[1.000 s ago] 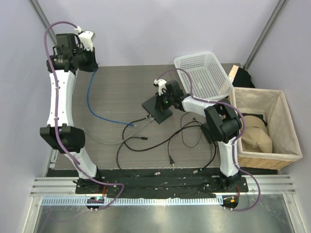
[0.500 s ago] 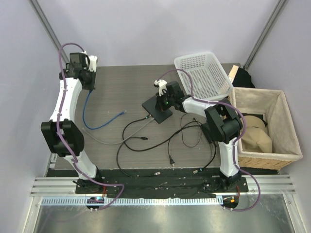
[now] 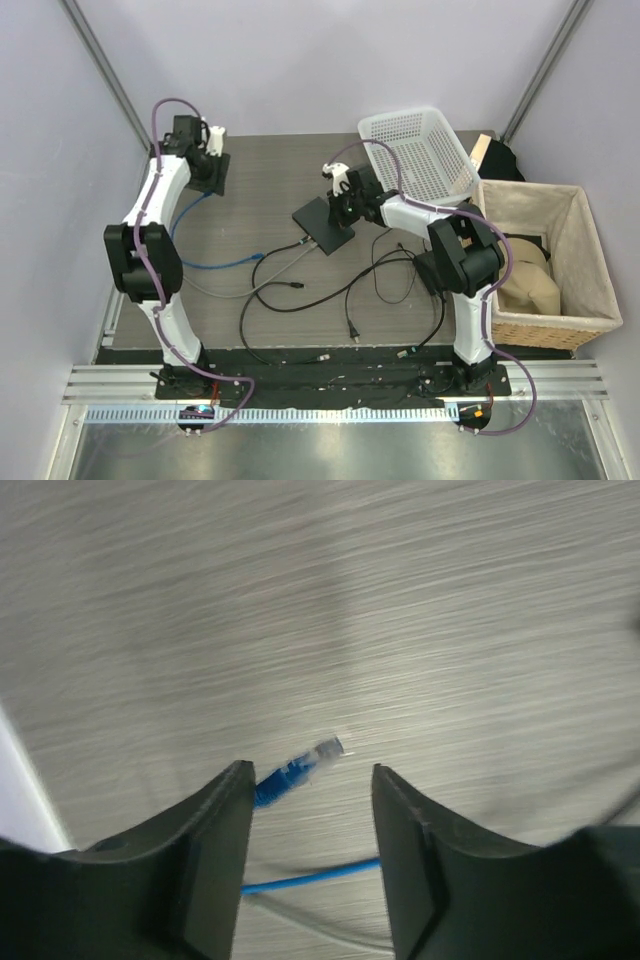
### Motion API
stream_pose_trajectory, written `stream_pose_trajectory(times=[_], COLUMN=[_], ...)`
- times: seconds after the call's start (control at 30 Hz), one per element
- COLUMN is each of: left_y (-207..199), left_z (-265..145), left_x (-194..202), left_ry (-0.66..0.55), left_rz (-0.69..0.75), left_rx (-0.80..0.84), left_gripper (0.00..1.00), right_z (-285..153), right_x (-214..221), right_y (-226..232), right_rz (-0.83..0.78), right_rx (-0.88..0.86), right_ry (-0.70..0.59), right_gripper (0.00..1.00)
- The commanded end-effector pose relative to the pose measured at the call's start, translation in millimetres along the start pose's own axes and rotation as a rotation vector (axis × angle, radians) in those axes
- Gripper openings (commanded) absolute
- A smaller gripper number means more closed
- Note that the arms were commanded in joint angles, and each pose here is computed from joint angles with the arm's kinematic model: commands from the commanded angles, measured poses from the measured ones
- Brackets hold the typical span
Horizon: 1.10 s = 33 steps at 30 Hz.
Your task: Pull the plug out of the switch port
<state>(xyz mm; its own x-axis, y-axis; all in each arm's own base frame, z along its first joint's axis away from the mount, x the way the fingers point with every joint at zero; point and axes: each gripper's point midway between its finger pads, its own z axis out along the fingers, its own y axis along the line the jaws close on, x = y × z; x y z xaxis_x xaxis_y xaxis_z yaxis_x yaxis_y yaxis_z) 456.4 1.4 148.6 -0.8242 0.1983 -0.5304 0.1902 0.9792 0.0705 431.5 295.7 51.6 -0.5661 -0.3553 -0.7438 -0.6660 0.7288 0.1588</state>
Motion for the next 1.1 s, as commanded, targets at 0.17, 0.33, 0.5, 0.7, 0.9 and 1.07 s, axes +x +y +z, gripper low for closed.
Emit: stream_pose_trajectory(times=[0.17,0.33,0.5,0.7,0.9,1.07], left_y=[-155.5,-176.8,-196.3,-212.2,-231.3,-248.8], left_z=[-15.6,22.7,37.3,58.4,75.0,88.1], left_x=[-34.5,-8.8,12.2,28.6,27.4,26.4], left_ry=[-0.073,0.05,0.134,0.206,0.231,0.247], left_rz=[0.058,-0.035,-0.092,-0.11,-0.102,-0.093], left_rx=[0.379,0.418,0.511,0.562,0.605,0.642], left_gripper=[0.58,0.57,0.22,0.02,0.03,0.04], right_z=[-47.7,-50.7,-50.6,-39.7,-38.8,-47.9], right_x=[-52.2,-29.6,-10.5,7.9,35.3,63.7], right_y=[-16.6,-39.6,-59.7,-64.2,-43.1,-5.7], right_rz=[-0.054,-0.062,-0.109,-0.133,-0.121,-0.132], right_rx=[0.117,0.191,0.259,0.25,0.165,0.075], right_ry=[-0.095,-0.047,-0.002,0.049,0.111,0.151], right_gripper=[0.02,0.02,0.02,0.02,0.02,0.02])
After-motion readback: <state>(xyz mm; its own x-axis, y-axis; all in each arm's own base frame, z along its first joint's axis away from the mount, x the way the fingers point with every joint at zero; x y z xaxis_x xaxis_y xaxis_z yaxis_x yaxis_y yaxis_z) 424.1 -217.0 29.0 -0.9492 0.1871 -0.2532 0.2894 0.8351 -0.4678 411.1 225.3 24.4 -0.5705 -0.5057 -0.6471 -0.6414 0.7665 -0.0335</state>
